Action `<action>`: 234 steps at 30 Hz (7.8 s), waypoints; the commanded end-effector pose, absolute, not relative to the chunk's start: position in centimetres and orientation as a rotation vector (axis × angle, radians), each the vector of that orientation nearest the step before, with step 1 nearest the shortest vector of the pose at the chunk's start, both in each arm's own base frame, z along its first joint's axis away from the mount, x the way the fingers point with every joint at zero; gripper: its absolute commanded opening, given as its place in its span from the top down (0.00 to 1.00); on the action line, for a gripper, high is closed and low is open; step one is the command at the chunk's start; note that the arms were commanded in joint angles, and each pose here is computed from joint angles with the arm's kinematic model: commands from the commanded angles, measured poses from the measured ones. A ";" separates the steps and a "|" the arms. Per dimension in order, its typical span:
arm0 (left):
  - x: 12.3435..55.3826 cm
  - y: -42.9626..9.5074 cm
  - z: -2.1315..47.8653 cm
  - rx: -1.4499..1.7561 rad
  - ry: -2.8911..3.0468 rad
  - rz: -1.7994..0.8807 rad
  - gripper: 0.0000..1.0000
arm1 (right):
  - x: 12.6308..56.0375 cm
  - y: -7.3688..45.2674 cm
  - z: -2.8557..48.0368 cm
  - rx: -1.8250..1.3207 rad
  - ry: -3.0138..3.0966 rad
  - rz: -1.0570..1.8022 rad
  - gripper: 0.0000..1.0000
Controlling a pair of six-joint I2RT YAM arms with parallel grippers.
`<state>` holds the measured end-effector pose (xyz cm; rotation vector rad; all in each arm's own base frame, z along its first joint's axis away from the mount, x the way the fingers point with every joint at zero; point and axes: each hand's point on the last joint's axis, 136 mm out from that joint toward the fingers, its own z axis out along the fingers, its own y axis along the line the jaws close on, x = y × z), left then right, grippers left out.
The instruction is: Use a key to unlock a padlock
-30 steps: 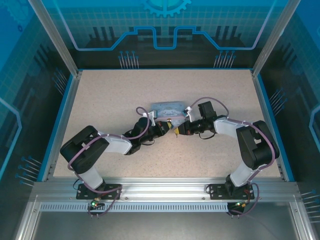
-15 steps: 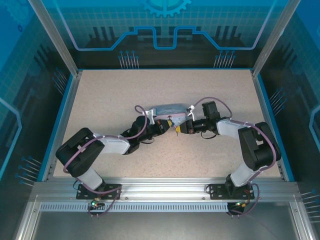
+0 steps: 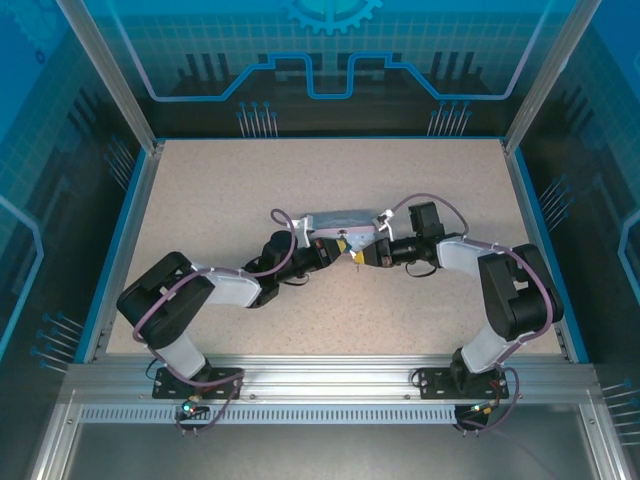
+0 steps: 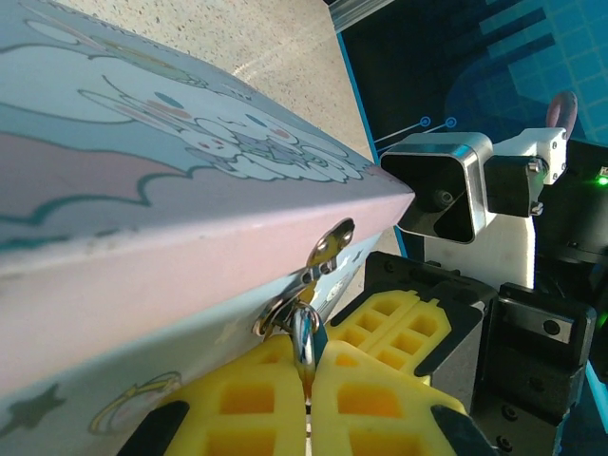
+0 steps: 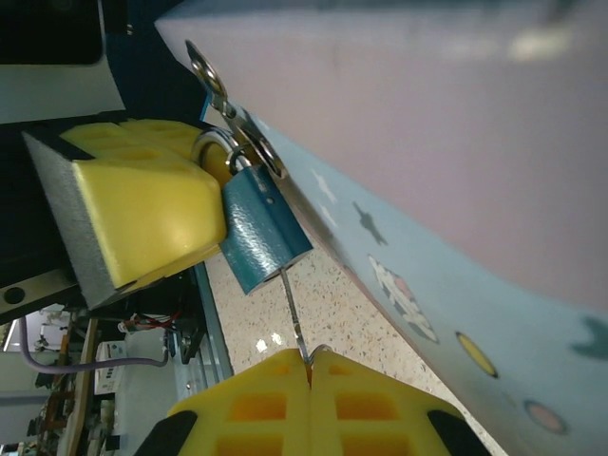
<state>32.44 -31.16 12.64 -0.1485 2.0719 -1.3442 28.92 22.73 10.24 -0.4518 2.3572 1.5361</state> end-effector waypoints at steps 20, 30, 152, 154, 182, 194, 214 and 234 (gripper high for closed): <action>29.9 -33.1 14.1 0.027 2.055 -1.486 1.00 | 31.9 21.9 13.6 -0.489 2.190 1.605 1.00; 30.4 -32.8 14.6 -0.009 2.007 -1.494 1.00 | 31.0 21.7 12.1 -0.436 2.249 1.644 1.00; 34.2 -30.6 19.8 -0.452 1.697 -1.429 1.00 | 32.4 23.1 15.5 0.111 2.066 1.699 1.00; 34.2 -30.7 19.9 -0.451 1.691 -1.436 1.00 | 32.2 23.5 15.2 0.103 2.079 1.702 1.00; 34.0 -31.3 18.7 -0.433 1.726 -1.449 1.00 | 32.4 24.9 12.1 0.118 2.153 1.779 1.00; 33.9 -31.4 17.7 -0.452 1.746 -1.469 1.00 | 31.7 26.0 12.5 0.051 2.182 1.842 1.00; 33.1 -31.7 17.5 -0.426 1.802 -1.476 1.00 | 32.5 26.5 12.2 -0.039 2.157 1.820 1.00; 31.9 -32.3 16.0 -0.308 1.920 -1.484 1.00 | 32.9 25.7 12.6 -0.106 2.157 1.811 1.00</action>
